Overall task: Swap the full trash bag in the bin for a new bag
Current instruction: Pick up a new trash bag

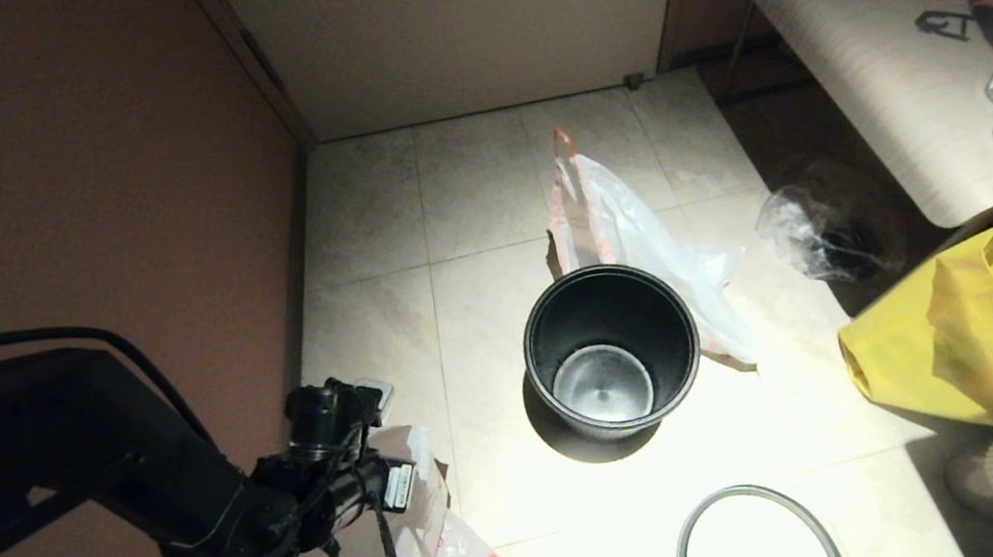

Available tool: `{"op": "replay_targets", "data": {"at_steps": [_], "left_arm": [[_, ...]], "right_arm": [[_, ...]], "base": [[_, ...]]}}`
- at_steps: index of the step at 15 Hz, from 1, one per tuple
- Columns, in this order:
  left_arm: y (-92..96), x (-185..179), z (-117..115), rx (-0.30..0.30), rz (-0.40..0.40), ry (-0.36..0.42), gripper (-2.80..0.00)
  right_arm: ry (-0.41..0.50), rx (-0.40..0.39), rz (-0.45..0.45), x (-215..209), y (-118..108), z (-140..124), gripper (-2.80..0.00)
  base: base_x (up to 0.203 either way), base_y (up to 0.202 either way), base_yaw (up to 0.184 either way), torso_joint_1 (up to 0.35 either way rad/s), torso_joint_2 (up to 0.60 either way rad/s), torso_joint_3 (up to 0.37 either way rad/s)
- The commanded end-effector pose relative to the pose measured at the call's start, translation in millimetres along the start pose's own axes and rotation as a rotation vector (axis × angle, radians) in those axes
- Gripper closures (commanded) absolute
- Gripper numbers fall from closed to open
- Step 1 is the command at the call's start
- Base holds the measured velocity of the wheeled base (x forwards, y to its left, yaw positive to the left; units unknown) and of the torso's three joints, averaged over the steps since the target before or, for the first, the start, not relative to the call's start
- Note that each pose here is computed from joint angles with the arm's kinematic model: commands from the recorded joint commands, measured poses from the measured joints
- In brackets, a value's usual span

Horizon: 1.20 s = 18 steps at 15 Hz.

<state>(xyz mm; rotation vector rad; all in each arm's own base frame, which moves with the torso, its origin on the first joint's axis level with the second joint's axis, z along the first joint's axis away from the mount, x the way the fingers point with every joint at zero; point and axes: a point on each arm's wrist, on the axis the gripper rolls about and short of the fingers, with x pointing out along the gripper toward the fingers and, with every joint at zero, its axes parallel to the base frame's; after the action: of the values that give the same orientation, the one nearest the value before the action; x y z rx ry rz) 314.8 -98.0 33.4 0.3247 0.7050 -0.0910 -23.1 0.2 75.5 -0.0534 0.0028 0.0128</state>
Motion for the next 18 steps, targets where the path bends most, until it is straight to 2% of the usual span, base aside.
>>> {"op": "replay_targets", "data": {"at_steps": [1, 3, 6, 9, 11, 14, 15, 18], "left_arm": [[-4.1, 12.0, 0.4, 0.005, 0.004, 0.005, -2.8], [-5.7, 14.3, 1.8, 0.008, 0.002, 0.001, -2.8], [-10.6, 27.4, -1.9, 0.061, -0.002, 0.009, -2.8], [-17.2, 50.4, -1.5, 0.069, 0.012, -0.052, -2.8], [-22.1, 71.8, -3.7, 0.075, 0.052, -0.079, -2.8], [-19.7, 93.3, -9.8, 0.064, 0.088, -0.081, -2.8], [-18.3, 96.4, -11.3, 0.061, 0.094, -0.079, 0.0], [-16.0, 95.9, -12.8, 0.058, 0.099, -0.073, 0.0]], "right_arm": [[0.0, -0.002, 0.001, 0.0, 0.0, 0.0, 0.0], [0.0, -0.002, 0.0, 0.0, 0.0, 0.0, 0.0], [0.0, -0.002, 0.001, 0.0, 0.0, 0.0, 0.0], [0.0, -0.001, 0.0, 0.0, 0.0, 0.0, 0.0], [0.0, -0.001, 0.0, 0.0, 0.0, 0.0, 0.0], [0.0, -0.002, 0.0, 0.0, 0.0, 0.0, 0.0], [-0.001, -0.001, 0.001, 0.0, 0.0, 0.0, 0.0], [0.0, -0.001, 0.0, 0.0, 0.0, 0.0, 0.0]], "base": [[0.0, 0.0, 0.0, 0.0, 0.0, 0.0], [0.0, 0.0, 0.0, 0.0, 0.0, 0.0], [0.0, 0.0, 0.0, 0.0, 0.0, 0.0], [0.0, 0.0, 0.0, 0.0, 0.0, 0.0], [0.0, 0.0, 0.0, 0.0, 0.0, 0.0], [0.0, 0.0, 0.0, 0.0, 0.0, 0.0], [0.0, 0.0, 0.0, 0.0, 0.0, 0.0], [0.0, 0.0, 0.0, 0.0, 0.0, 0.0]]}}
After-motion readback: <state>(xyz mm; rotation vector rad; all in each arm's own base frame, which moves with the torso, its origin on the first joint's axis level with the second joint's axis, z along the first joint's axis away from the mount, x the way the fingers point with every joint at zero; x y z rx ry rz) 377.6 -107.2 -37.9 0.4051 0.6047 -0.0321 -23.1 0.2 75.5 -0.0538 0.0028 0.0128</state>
